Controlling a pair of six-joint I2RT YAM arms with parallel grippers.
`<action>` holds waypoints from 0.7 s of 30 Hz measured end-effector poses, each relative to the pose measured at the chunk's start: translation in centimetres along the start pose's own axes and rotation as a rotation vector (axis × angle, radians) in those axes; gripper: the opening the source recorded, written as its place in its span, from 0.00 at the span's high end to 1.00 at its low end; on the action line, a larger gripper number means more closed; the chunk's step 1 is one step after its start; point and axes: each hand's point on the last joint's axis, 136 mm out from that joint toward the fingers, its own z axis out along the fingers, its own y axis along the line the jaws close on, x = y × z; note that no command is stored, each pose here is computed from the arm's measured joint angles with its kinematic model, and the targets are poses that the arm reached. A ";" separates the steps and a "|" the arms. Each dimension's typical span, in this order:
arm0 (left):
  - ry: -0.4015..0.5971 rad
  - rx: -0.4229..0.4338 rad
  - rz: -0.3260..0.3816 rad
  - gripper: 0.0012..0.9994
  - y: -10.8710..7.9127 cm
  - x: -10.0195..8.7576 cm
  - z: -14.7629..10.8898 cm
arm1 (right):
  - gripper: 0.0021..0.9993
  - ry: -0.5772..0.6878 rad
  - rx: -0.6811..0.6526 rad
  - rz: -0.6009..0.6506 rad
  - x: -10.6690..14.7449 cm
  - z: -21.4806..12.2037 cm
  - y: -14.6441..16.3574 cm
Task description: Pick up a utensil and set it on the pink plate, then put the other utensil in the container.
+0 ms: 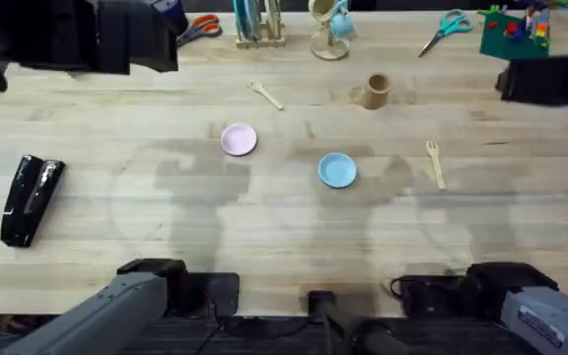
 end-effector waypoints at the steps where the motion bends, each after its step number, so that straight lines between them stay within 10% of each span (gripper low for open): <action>1: 0.015 0.001 0.000 0.00 0.0 0.0 0.2 | 0.00 0.005 0.000 0.000 -0.3 0.2 0.0; 13: 0.009 0.008 -0.011 0.01 -0.1 -1.3 1.0 | 0.00 0.026 0.000 0.001 -0.4 0.7 0.0; 21: 0.095 0.020 -0.224 0.00 -0.7 -1.2 3.1 | 0.00 0.026 0.000 0.002 -0.4 0.7 0.0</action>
